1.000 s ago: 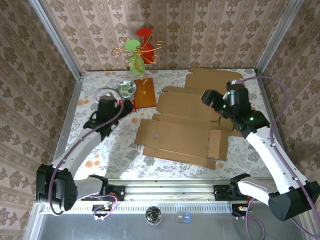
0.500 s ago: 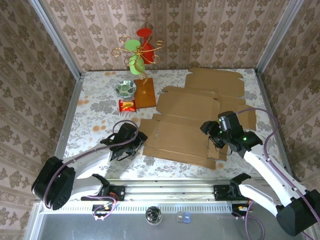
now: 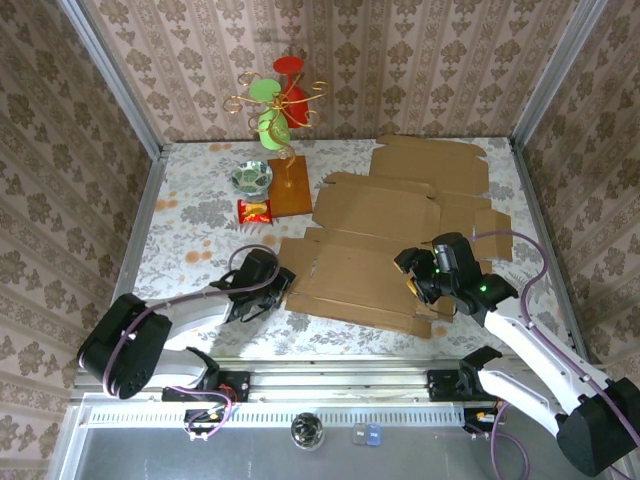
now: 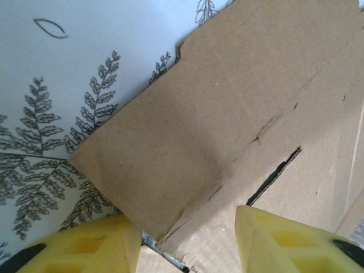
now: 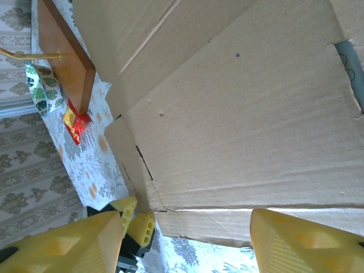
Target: Fold the paper box
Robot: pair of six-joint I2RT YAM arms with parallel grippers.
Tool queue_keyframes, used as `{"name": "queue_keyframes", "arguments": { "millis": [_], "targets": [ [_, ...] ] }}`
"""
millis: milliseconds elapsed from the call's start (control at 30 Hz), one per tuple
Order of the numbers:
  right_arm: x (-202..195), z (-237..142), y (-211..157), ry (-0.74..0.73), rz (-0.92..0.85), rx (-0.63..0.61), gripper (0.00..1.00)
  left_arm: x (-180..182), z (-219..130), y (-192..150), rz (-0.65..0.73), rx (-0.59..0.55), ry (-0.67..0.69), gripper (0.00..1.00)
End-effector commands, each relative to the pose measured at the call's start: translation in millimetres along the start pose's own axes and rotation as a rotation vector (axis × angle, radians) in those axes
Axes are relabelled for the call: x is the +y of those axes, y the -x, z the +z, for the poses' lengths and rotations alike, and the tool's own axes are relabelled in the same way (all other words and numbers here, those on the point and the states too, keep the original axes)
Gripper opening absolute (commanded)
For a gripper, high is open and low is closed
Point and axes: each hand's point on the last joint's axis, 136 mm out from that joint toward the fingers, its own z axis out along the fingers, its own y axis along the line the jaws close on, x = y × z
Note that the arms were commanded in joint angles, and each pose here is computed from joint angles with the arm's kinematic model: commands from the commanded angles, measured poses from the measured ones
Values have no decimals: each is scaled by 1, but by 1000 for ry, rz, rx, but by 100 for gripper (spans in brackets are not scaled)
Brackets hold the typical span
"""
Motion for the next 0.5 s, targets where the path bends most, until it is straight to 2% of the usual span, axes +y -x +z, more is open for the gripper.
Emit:
{"name": "queue_keyframes", "arguments": {
  "millis": [0,67,100,133,467],
  "targets": [
    [5,0,-5,38,29,17,63,-5,7,4,-8,-28,-49,32],
    [3,2,-6,43,38,23,63,-10,7,7,4,-42,-76,16],
    [2,2,-7,42,44,26,63,-12,7,7,6,-45,-89,4],
    [2,2,-7,42,49,27,63,-17,7,8,12,-49,-105,0],
    [-3,4,-21,-4,168,17,64,-62,-23,8,-3,-89,-217,0]
  ]
}}
